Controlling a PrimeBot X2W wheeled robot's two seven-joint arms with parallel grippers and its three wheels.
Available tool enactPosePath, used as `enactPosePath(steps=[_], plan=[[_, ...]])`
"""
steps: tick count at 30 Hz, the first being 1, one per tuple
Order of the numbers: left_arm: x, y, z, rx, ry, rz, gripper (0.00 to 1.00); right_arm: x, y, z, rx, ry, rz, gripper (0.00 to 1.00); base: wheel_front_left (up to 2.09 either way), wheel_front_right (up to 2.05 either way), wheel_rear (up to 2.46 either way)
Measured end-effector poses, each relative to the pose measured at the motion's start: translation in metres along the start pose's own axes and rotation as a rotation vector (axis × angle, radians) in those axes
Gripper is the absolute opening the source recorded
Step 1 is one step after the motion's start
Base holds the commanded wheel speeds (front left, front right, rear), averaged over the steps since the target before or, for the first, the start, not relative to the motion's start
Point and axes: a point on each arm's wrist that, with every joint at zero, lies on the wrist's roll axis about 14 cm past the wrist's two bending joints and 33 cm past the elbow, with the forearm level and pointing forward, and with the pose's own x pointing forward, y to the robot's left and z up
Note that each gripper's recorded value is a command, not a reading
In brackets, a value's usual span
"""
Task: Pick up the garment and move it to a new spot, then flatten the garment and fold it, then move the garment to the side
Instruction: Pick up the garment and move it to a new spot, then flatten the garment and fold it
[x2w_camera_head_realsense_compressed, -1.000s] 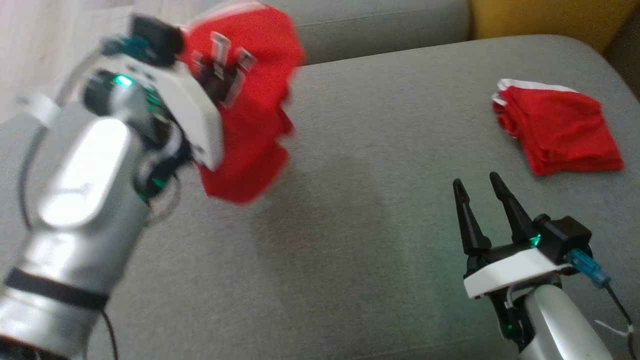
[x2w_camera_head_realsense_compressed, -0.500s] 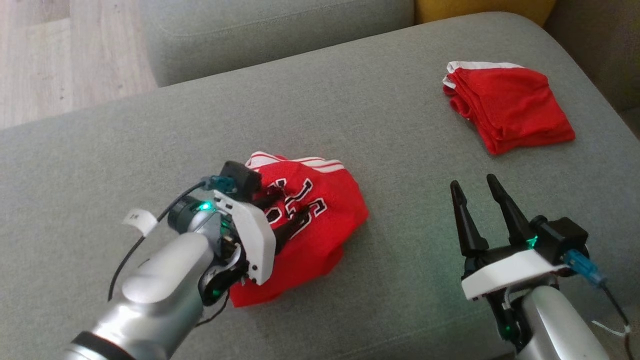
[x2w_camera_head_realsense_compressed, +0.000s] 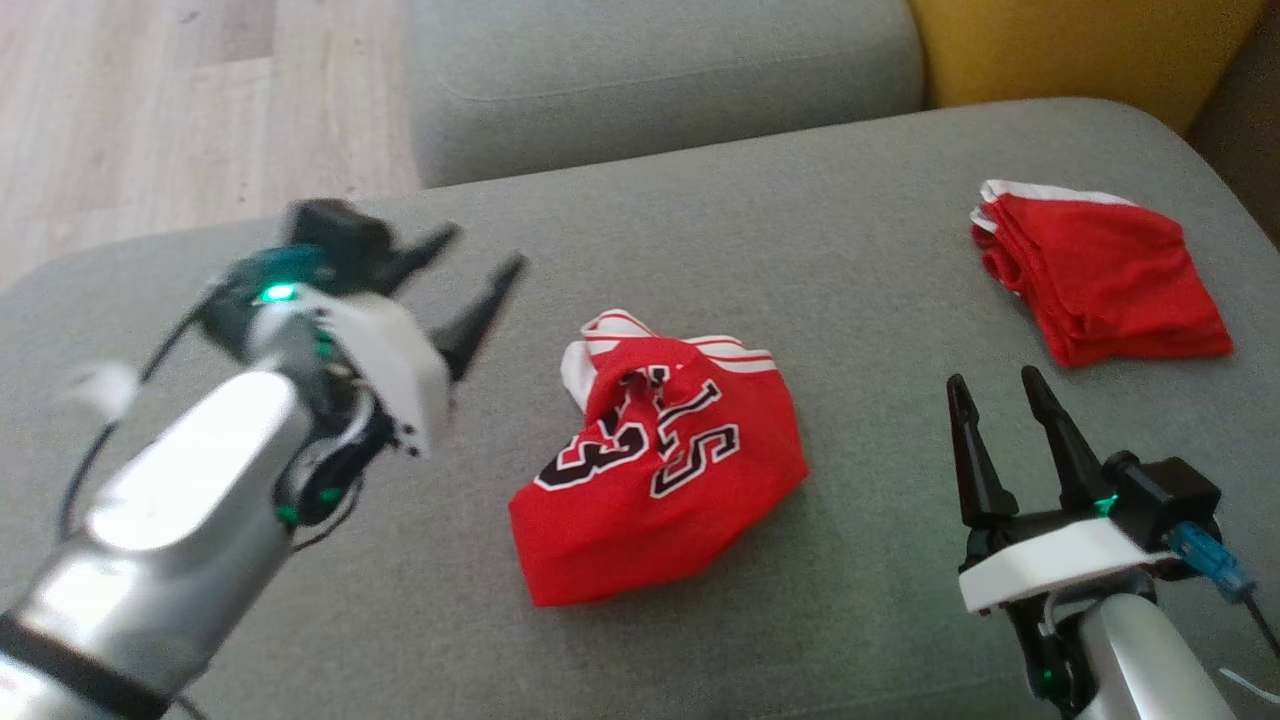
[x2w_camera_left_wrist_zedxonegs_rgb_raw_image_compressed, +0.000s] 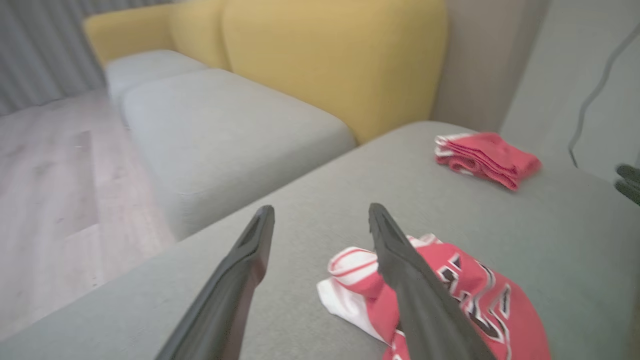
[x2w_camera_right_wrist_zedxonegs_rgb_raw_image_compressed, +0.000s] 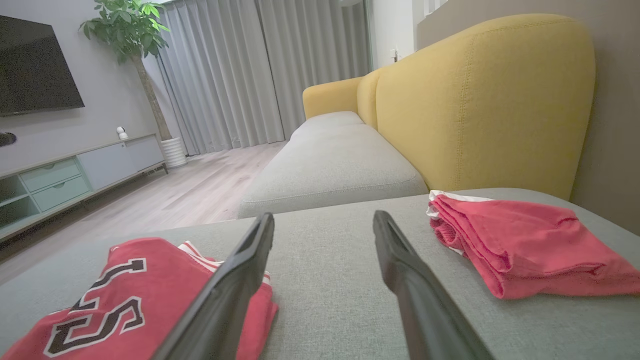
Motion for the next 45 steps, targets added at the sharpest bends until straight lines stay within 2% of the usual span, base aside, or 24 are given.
enactPosePath(steps=[3, 6, 11, 14, 17, 24, 31, 45], plan=[[-0.026, 0.031, 0.018, -0.023, -0.112, 0.156, 1.00, 0.002, 0.007, 0.003, -0.004, -0.012, 0.021, 1.00, 0.00, 0.00, 0.00], [-0.055, 0.050, 0.012, -0.076, -0.211, 0.307, 1.00, 0.006, 0.015, 0.006, -0.001, -0.021, 0.044, 1.00, 0.00, 0.00, 0.00], [-0.108, 0.062, -0.043, -0.179, -0.211, 0.584, 1.00, 0.007, 0.022, 0.004, 0.000, -0.016, 0.062, 1.00, 0.00, 0.00, 0.00], [-0.123, 0.059, -0.034, -0.170, -0.277, 0.666, 1.00, 0.005, 0.019, 0.005, 0.000, -0.022, 0.055, 1.00, 0.00, 0.00, 0.00], [-0.135, 0.050, -0.042, -0.214, -0.298, 0.722, 1.00, 0.003, 0.016, 0.011, 0.000, -0.040, 0.045, 1.00, 0.00, 0.00, 0.00], [-0.162, 0.035, -0.078, -0.243, -0.247, 0.790, 1.00, -0.012, 0.016, -0.005, 0.021, -0.003, 0.022, 1.00, 0.00, 0.00, 0.00], [-0.157, 0.033, -0.069, -0.225, -0.292, 0.752, 1.00, -0.013, 0.018, -0.006, 0.011, 0.001, 0.026, 1.00, 0.00, 0.00, 0.00], [-0.159, 0.038, -0.075, -0.231, -0.295, 0.759, 1.00, -0.014, 0.017, -0.012, 0.007, 0.027, 0.029, 1.00, 0.00, 0.00, 0.00]])
